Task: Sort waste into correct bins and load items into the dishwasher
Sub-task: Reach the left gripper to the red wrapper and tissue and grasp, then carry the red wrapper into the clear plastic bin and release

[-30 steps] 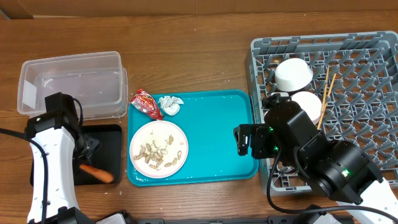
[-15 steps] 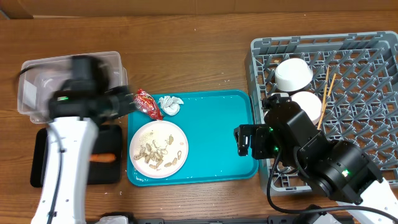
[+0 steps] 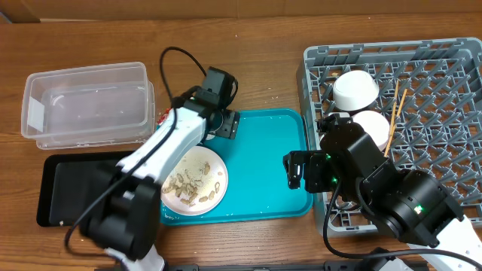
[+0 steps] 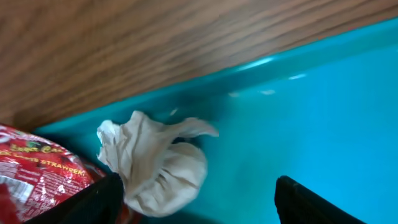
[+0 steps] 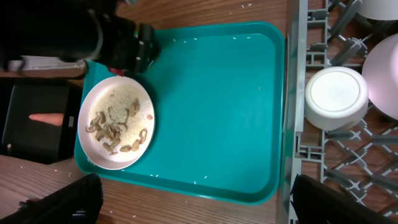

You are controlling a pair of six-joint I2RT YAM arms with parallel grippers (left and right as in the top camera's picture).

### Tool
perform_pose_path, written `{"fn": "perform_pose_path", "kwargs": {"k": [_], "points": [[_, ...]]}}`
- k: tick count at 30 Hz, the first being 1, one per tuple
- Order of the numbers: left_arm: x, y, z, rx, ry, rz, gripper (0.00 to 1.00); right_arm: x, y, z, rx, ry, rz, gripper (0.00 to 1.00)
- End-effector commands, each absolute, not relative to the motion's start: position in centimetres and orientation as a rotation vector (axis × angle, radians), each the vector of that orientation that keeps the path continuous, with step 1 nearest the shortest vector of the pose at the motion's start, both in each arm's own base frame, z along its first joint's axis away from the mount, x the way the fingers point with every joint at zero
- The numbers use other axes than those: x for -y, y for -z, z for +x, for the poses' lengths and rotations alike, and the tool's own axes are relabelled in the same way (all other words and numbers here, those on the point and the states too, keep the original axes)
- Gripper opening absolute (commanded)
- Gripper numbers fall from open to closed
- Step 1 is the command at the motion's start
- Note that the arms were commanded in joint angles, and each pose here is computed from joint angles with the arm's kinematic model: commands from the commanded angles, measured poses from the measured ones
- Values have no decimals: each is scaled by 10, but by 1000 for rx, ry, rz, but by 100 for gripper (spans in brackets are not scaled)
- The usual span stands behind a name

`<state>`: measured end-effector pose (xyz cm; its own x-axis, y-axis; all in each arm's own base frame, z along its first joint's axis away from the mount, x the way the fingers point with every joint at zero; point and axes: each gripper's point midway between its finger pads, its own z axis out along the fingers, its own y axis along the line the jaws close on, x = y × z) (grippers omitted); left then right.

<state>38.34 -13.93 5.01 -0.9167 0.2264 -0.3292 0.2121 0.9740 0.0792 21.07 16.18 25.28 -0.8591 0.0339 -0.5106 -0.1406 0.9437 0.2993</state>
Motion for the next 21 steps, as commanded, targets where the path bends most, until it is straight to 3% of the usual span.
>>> {"fn": "perform_pose_path", "kwargs": {"k": [1, 3, 5, 8, 11, 16, 21], "points": [[118, -25, 382, -2824, -235, 272, 80, -161, -260, 210, -2549, -458, -78, 100], [117, -15, 379, -2850, -247, 280, 72, -160, -259, 209, -2556, -452, -78, 100], [119, -10, 376, -2870, -235, 287, 57, -160, -259, 209, -2559, -450, -78, 100], [121, -19, 375, -2868, -218, 290, 26, -160, -258, 209, -2559, -450, -78, 100], [124, -43, 383, -2831, -198, 277, 10, -160, -258, 209, -2559, -449, -79, 100], [119, -119, 398, -2720, -164, 173, 6, -159, -257, 207, -2567, -443, -79, 100], [59, -173, 410, -2607, -253, -97, 9, -158, -256, 206, -2572, -440, -79, 100]]}}
